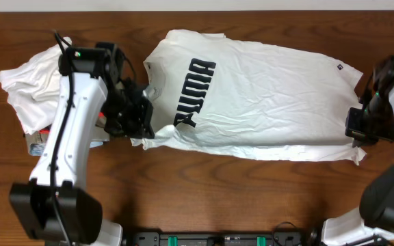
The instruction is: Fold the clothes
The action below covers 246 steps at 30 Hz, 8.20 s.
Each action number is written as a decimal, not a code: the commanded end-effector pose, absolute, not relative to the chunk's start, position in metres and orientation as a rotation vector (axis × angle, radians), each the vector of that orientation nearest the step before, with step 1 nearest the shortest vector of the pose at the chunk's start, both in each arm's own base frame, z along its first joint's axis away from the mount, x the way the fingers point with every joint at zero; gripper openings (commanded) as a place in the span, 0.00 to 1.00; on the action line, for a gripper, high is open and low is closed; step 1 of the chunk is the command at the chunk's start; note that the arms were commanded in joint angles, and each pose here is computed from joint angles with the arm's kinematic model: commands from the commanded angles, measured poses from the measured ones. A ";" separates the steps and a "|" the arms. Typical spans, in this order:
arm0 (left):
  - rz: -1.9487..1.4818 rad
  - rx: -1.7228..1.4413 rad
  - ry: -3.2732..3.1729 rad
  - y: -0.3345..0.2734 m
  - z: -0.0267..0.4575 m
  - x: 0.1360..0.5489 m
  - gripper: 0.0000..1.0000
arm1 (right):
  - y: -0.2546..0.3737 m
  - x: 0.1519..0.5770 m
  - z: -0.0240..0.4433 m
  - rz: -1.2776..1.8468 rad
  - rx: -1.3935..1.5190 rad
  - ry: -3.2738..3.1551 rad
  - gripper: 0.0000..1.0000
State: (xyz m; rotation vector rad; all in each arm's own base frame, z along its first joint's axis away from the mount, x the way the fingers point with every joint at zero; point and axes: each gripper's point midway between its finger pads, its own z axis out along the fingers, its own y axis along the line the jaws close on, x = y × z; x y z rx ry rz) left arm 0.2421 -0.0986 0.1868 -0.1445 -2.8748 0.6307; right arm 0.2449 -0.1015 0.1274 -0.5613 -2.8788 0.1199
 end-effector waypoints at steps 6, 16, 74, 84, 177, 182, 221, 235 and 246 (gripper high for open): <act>0.592 -0.080 -2.834 -0.099 0.180 0.202 0.06 | -0.103 0.223 0.139 0.076 -0.702 -2.923 0.01; 0.632 -0.111 -2.958 -0.101 0.172 0.220 0.06 | -0.107 0.226 0.135 0.101 -0.748 -2.955 0.01; 0.464 -0.074 -3.486 -0.087 0.171 0.349 0.06 | -0.087 0.225 0.008 -0.053 -0.833 -2.866 0.29; 0.464 -0.074 -3.487 -0.087 0.171 0.349 0.06 | -0.085 0.225 0.000 -0.074 -0.839 -2.883 0.23; 0.376 -0.270 -3.437 -0.122 0.082 0.400 0.40 | -0.145 0.312 0.063 0.157 -0.971 -3.122 0.16; 0.259 -0.273 -3.476 -0.112 0.076 0.410 0.41 | -0.143 0.308 0.061 0.152 -0.965 -3.108 0.17; 0.222 -0.366 -3.410 -0.112 0.039 0.412 0.46 | -0.158 0.329 0.019 0.230 -0.935 -3.297 0.30; 0.224 -0.366 -3.414 -0.113 0.040 0.413 0.46 | -0.157 0.382 0.001 0.203 -1.101 -3.416 0.28; 0.237 -0.374 -3.455 -0.115 0.043 0.423 0.47 | -0.149 0.367 -0.021 0.173 -1.003 -3.340 0.37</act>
